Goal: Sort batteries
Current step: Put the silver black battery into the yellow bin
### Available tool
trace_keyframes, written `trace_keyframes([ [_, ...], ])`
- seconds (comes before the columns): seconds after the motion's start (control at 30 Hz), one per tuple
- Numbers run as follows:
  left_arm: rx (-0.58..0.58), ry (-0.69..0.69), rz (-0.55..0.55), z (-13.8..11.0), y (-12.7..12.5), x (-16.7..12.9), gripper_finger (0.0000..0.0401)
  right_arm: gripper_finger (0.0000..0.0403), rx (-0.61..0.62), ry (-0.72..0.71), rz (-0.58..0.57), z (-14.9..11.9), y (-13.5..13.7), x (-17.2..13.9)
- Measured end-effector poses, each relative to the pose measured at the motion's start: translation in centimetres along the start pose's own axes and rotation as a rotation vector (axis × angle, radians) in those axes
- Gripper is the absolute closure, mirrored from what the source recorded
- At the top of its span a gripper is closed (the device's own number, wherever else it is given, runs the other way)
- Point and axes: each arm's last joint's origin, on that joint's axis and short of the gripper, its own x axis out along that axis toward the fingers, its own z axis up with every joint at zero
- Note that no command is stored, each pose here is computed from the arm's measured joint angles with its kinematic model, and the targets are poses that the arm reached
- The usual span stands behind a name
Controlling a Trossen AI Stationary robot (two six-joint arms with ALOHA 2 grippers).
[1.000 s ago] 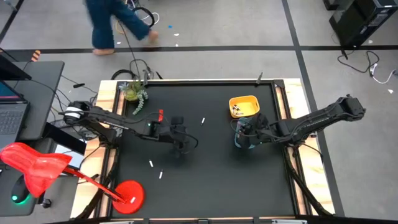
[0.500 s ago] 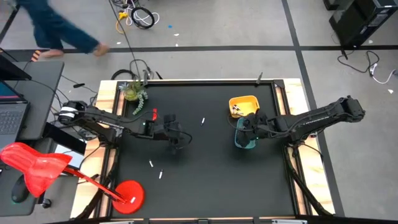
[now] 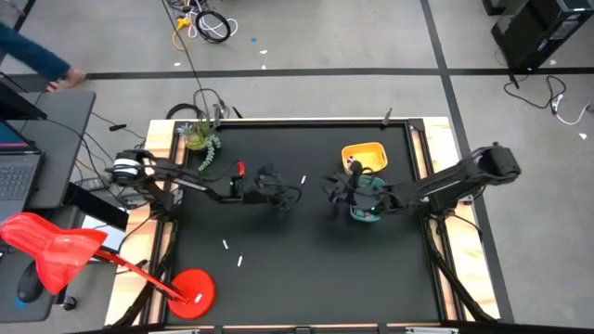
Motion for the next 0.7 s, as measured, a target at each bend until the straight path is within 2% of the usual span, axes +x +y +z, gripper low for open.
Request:
trace_keyframes([
  [0.27,-0.101,-0.150,0.077,-0.3,0.3,3.2,0.0229,0.0274,-0.047,-0.023,-0.043,-1.6,1.2,1.6],
  [0.53,-0.148,-0.189,0.158,-1.7,0.7,6.5,0.0222,0.0276,-0.079,-0.090,-0.122,-2.4,1.6,-0.1],
  [0.7,-0.161,-0.197,0.173,-1.3,0.7,8.3,0.0222,0.0280,-0.095,-0.124,-0.164,-3.2,0.8,-1.3],
])
